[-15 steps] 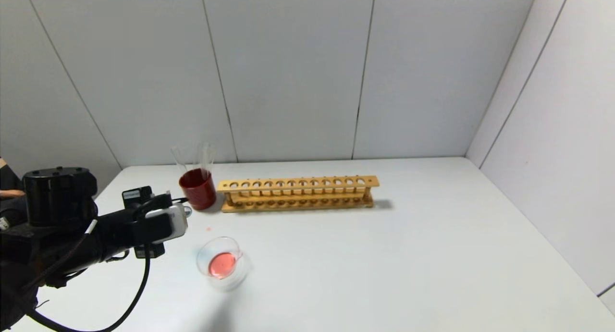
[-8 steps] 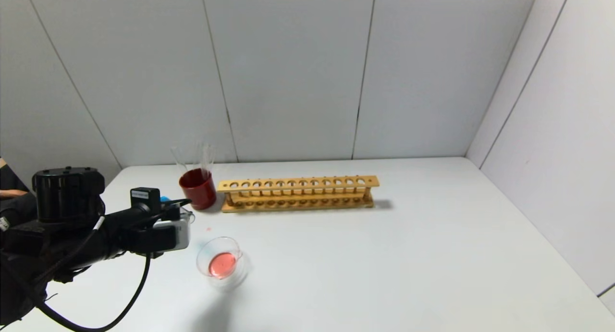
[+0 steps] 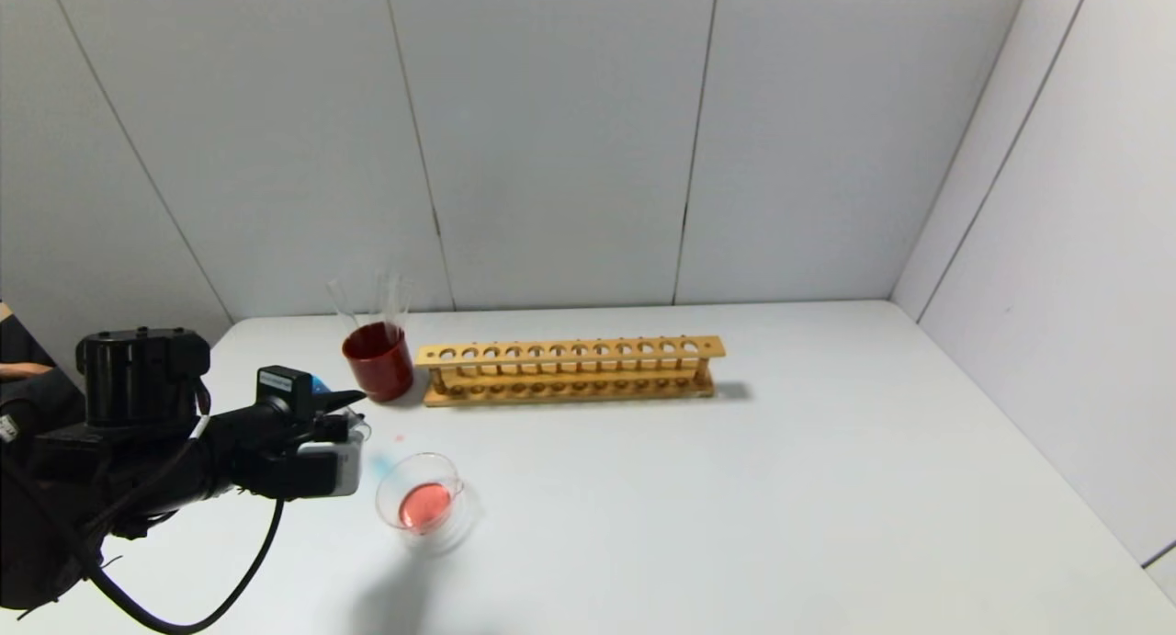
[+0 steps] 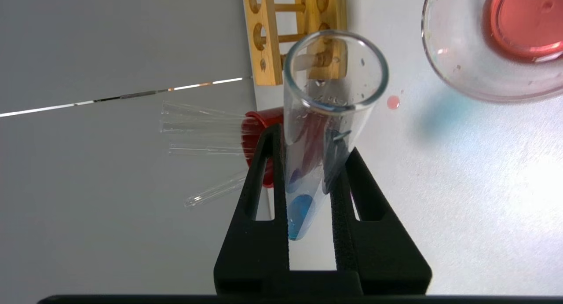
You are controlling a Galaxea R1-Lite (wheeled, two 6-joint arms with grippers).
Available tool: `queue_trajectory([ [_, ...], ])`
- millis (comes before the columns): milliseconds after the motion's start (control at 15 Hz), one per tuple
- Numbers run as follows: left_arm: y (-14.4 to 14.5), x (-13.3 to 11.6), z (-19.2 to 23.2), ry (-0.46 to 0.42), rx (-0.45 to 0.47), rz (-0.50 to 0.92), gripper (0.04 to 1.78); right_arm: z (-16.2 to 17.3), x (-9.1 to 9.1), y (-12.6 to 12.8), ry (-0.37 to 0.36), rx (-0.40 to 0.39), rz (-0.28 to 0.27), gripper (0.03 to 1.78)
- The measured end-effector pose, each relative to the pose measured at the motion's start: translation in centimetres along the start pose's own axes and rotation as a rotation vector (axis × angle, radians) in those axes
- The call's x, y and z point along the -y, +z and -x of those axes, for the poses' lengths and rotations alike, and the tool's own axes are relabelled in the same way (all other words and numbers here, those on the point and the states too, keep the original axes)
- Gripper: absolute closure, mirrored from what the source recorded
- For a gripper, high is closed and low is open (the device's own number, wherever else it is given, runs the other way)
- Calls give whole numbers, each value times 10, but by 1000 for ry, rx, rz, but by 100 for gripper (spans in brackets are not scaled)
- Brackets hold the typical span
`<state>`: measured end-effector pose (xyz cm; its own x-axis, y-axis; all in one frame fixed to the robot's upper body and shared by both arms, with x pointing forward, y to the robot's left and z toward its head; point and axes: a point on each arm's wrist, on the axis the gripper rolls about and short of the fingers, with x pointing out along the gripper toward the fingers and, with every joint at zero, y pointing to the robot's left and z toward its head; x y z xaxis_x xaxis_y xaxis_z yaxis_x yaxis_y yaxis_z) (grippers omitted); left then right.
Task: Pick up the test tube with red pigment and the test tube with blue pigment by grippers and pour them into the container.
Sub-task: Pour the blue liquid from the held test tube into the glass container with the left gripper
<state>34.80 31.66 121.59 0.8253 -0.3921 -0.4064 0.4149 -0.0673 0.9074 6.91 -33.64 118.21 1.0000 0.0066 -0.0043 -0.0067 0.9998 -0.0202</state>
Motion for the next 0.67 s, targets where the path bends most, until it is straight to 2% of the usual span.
queue_trajectory([
  [400, -10, 0, -4, -2, -11, -115, 150, 0, 0, 0, 0, 0, 0, 6],
  [667, -4, -6, -20, 3, 27, -153, 150, 0, 0, 0, 0, 0, 0, 6],
])
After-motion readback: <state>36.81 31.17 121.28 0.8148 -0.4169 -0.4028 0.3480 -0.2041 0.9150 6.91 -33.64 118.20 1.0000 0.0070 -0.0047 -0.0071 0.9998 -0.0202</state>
